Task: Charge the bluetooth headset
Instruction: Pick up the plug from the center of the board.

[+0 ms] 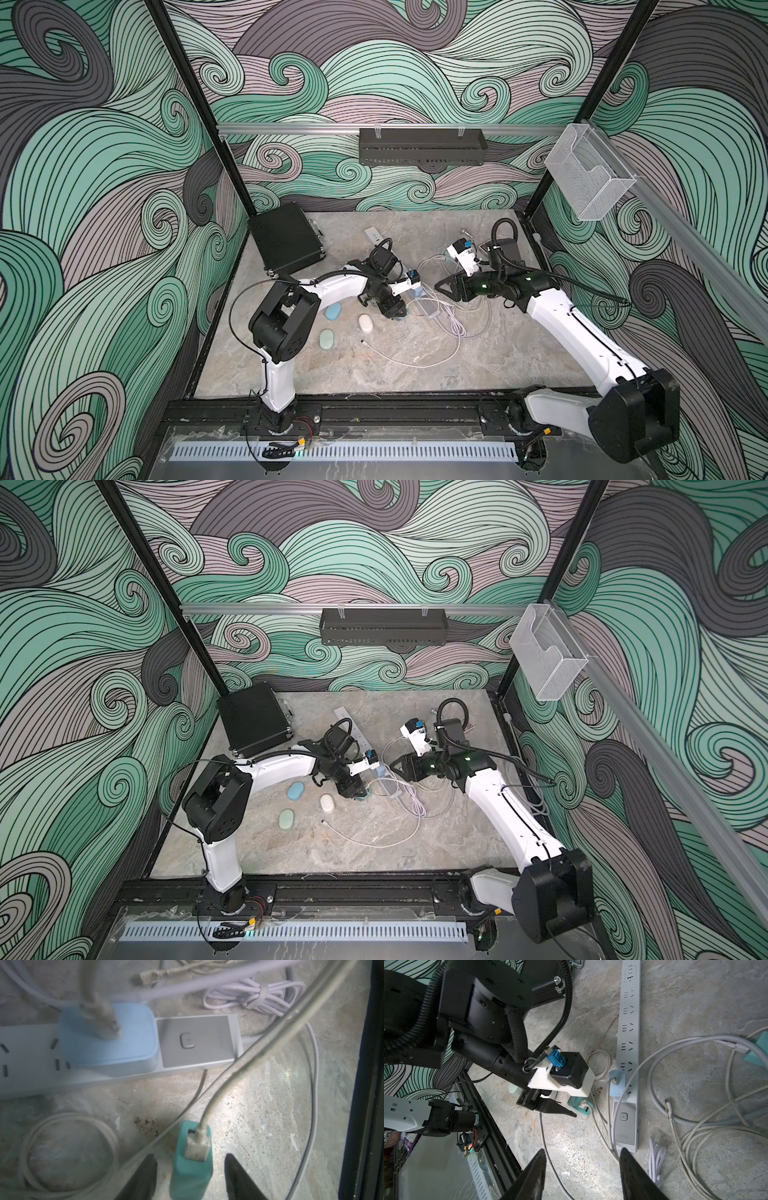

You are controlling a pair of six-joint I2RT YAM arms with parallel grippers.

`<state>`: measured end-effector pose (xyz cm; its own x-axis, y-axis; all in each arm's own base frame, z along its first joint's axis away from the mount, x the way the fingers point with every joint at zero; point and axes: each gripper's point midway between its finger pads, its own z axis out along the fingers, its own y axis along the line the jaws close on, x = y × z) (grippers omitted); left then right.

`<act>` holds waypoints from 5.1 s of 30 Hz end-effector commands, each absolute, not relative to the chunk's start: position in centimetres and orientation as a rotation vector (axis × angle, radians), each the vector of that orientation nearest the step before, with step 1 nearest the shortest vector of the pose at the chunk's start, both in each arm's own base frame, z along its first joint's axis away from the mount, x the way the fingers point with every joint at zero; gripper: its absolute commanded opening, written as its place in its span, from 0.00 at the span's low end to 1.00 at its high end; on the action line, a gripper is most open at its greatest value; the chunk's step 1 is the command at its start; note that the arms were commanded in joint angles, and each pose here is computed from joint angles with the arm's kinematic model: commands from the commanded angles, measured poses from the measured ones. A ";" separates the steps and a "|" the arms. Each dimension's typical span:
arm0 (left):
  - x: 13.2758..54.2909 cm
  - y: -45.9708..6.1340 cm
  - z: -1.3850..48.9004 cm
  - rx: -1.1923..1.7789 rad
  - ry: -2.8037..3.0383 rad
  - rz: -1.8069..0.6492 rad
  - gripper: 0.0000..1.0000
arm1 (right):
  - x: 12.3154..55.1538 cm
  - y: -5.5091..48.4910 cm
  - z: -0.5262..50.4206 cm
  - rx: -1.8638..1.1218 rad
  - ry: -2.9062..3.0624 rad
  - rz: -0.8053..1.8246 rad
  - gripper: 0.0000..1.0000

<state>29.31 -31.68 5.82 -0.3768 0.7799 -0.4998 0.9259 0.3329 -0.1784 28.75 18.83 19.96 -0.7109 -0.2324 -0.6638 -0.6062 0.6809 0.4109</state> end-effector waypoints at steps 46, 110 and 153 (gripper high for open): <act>24.1 -34.9 22.1 1.448 1.709 -1.475 0.00 | 22.6 22.7 20.4 -1.030 2.046 1.218 0.57; 23.3 -34.2 23.9 1.465 1.629 -1.471 0.04 | 22.5 23.7 24.2 -1.015 1.846 1.338 0.35; 22.5 -35.0 23.5 1.534 1.594 -1.489 0.00 | 22.5 25.4 22.8 -1.144 1.945 1.309 0.26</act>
